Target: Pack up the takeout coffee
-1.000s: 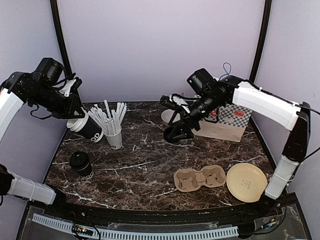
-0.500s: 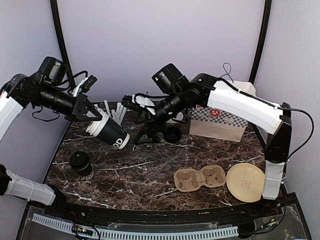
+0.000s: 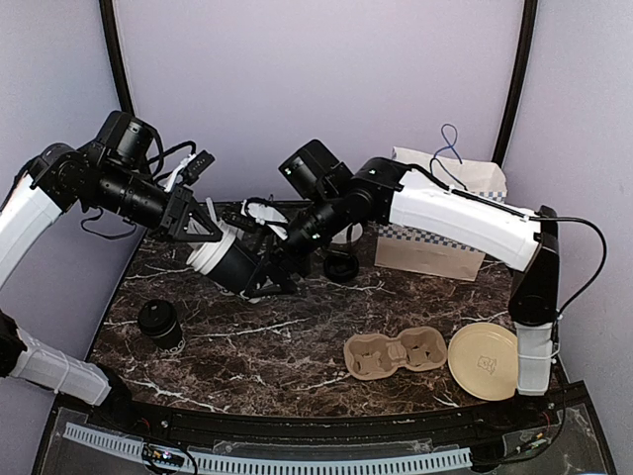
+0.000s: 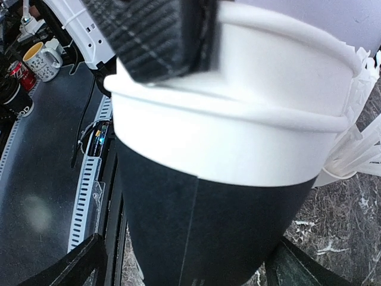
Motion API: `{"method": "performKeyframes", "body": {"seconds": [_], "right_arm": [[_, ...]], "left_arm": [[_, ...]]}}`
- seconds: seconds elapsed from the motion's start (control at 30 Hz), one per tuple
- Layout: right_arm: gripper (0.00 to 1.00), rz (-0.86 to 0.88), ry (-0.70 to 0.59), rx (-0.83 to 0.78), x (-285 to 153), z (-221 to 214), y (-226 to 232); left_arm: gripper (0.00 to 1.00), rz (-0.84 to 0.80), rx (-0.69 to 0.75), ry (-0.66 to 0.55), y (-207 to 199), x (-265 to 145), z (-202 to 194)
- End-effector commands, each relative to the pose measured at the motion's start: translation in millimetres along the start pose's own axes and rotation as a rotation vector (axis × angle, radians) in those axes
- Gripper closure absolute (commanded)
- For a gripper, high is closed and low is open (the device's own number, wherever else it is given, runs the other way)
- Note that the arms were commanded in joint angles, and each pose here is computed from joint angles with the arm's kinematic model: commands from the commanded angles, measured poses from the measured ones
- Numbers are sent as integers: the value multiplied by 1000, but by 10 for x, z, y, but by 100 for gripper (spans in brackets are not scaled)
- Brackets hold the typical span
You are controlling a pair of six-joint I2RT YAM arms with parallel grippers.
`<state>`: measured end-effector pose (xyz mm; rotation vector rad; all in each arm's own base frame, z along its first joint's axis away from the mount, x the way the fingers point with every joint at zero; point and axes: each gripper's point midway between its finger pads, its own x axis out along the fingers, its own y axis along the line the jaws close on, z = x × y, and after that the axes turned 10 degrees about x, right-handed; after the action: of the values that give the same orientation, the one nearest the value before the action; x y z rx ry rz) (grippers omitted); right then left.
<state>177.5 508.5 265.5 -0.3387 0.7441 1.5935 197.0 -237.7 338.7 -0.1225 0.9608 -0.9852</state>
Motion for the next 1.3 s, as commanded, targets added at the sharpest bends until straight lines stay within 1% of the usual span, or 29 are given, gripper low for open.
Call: {"method": "performKeyframes", "body": {"seconds": [0.0,0.1,0.17,0.3,0.37,0.47,0.53,0.7,0.73,0.83,1.13,1.2,1.27], "right_arm": [[7,28,-16,26,93,5,73],[5,26,-18,31,107,-6,58],[6,35,-16,31,115,-16,72],[23,54,-7,26,97,-61,98],[28,65,6,14,90,-143,111],[31,91,28,44,54,-358,86],[34,125,36,67,1,-491,77],[35,137,94,91,-75,-946,-14],[35,136,103,98,-89,-1025,-41],[35,134,128,107,-120,-1217,-76],[36,102,143,114,-231,-1428,-143],[36,108,148,122,-252,-1475,-134],[36,111,143,125,-307,-1476,-121]], "left_arm": [[100,-48,57,-102,-174,-140,187],[100,-50,50,-98,-175,-141,166],[100,-46,47,-95,-168,-140,153],[100,-29,45,-92,-145,-152,145],[100,-21,49,-92,-142,-167,155],[100,0,54,-85,-130,-197,167],[100,19,69,-102,-156,-281,233],[100,69,92,-120,-195,-469,336],[100,83,103,-135,-210,-524,395],[100,112,104,-130,-205,-593,426],[100,148,87,-137,-178,-654,451],[100,167,82,-130,-142,-658,429],[100,211,70,-94,-32,-615,349]]}}
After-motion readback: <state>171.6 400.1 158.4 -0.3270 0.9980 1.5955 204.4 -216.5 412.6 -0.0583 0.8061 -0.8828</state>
